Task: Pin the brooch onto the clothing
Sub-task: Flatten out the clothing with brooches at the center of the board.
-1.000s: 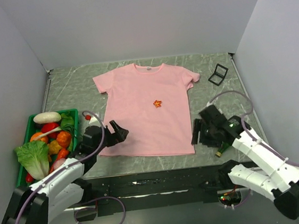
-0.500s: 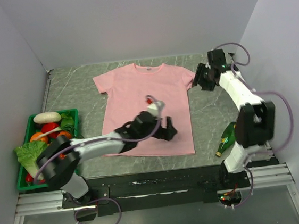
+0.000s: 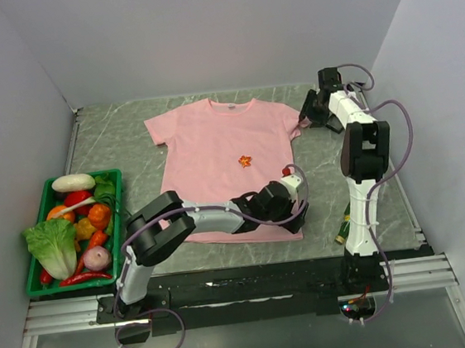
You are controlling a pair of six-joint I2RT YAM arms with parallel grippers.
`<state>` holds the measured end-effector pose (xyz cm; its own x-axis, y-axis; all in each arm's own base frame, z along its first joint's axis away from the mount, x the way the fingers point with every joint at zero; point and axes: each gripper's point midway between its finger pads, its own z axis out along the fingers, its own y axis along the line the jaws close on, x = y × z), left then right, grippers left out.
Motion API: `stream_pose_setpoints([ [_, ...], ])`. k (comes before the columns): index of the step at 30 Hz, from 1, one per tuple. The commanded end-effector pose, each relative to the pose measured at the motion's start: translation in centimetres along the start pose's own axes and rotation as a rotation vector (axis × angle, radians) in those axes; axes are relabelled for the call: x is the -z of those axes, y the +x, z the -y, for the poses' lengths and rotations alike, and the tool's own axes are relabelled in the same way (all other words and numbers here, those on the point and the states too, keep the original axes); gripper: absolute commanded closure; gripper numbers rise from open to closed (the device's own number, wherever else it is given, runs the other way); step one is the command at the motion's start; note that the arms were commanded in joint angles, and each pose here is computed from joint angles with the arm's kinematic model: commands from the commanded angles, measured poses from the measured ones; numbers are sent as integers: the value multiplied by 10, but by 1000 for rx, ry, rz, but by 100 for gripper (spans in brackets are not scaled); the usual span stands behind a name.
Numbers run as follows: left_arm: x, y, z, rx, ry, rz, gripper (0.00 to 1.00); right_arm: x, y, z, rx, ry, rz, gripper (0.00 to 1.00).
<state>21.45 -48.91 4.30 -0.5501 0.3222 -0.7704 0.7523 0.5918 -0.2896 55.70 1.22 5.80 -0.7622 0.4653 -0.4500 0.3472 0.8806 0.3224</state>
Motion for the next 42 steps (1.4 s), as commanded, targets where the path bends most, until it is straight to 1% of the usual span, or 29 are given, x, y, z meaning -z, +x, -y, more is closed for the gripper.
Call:
stream_pose_setpoints([
  [1,-7,12,1,-21,25,-29,10,-1,-20,2,-45,-24,35,45],
  [7,-7,42,0,13,45,-107,24,-6,-29,2,-73,-35,39,49],
  [11,-1,55,-4,31,40,-134,26,-8,-31,2,-86,-45,26,49],
  [12,1,56,-4,34,40,-134,26,-15,-26,4,-93,-40,0,49],
  [13,3,63,-6,38,37,-148,26,-12,-33,0,-92,-54,10,49],
  [17,7,75,-5,59,49,-176,26,-18,-31,-3,-117,-66,-1,50],
  [24,12,73,-5,76,46,-165,26,-22,-19,-1,-151,-67,-39,49],
  [27,13,74,-6,76,45,-172,26,-28,-12,-4,-160,-85,-63,61],
  [28,13,74,-5,79,44,-172,27,-28,-12,-5,-157,-88,-65,75],
  [30,13,77,-6,95,50,-183,30,-23,-15,-6,-141,-94,-51,90],
  [31,13,81,-9,107,47,-189,32,-20,-18,-6,-133,-91,-42,100],
  [34,16,84,-16,138,38,-187,34,2,-38,-10,-103,-96,17,100],
  [39,20,88,-22,150,16,-193,35,53,-83,-23,-46,-113,147,100],
  [42,21,89,-21,165,25,-193,35,70,-92,-27,-36,-123,173,99],
])
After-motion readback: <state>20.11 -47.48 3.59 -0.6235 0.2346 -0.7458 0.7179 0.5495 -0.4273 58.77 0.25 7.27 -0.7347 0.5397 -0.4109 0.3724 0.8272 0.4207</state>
